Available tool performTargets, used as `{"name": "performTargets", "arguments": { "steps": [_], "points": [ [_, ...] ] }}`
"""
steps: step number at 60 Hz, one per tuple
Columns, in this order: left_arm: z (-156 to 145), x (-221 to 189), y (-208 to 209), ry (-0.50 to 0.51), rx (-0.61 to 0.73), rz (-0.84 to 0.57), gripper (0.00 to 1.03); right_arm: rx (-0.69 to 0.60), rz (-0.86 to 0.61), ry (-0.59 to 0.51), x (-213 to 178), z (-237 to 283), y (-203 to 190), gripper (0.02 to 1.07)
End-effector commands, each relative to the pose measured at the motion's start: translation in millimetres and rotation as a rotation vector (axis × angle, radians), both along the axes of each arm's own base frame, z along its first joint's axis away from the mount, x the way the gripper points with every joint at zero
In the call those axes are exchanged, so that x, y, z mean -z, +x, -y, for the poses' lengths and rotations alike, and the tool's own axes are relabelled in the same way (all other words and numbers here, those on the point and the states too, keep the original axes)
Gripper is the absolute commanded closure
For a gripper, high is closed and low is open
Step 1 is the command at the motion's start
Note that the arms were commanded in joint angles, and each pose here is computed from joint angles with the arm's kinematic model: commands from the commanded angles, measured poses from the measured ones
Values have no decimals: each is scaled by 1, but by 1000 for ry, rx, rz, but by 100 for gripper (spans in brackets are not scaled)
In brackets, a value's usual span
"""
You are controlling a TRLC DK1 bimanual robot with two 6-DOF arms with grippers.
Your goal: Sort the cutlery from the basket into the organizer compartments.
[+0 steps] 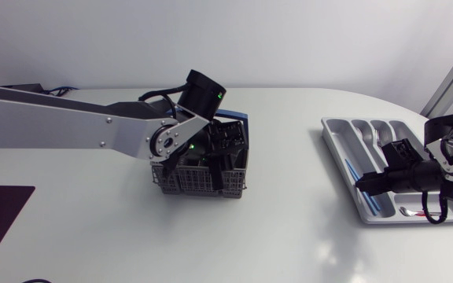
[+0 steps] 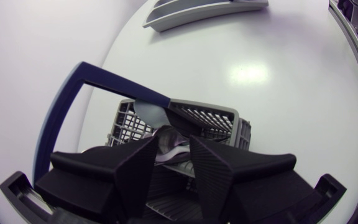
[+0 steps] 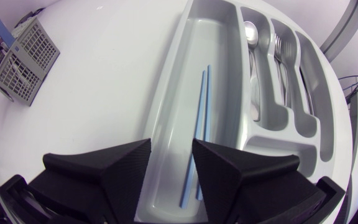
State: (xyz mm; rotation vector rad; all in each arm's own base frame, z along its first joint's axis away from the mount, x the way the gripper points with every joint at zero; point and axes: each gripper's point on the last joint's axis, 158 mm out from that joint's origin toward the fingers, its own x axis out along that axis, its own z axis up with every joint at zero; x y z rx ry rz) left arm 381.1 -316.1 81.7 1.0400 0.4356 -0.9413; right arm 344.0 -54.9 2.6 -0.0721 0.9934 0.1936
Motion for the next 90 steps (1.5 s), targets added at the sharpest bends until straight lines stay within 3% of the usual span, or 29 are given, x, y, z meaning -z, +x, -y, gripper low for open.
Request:
{"name": "performTargets", "arguments": {
  "steps": [1,46,66,90],
  "points": [
    [7,-25,5,-39,13,54,67,-20,-13,-4,5,-5,-7,56],
    [7,-10,8,-19,20,54,66,-21,-15,-4,7,-5,-8,56],
    [10,11,2,95,-21,136,66,-21,-18,-3,10,-6,-10,56],
    [-1,23,1,177,-32,141,70,-23,-15,1,10,-5,-10,56]
  ]
}}
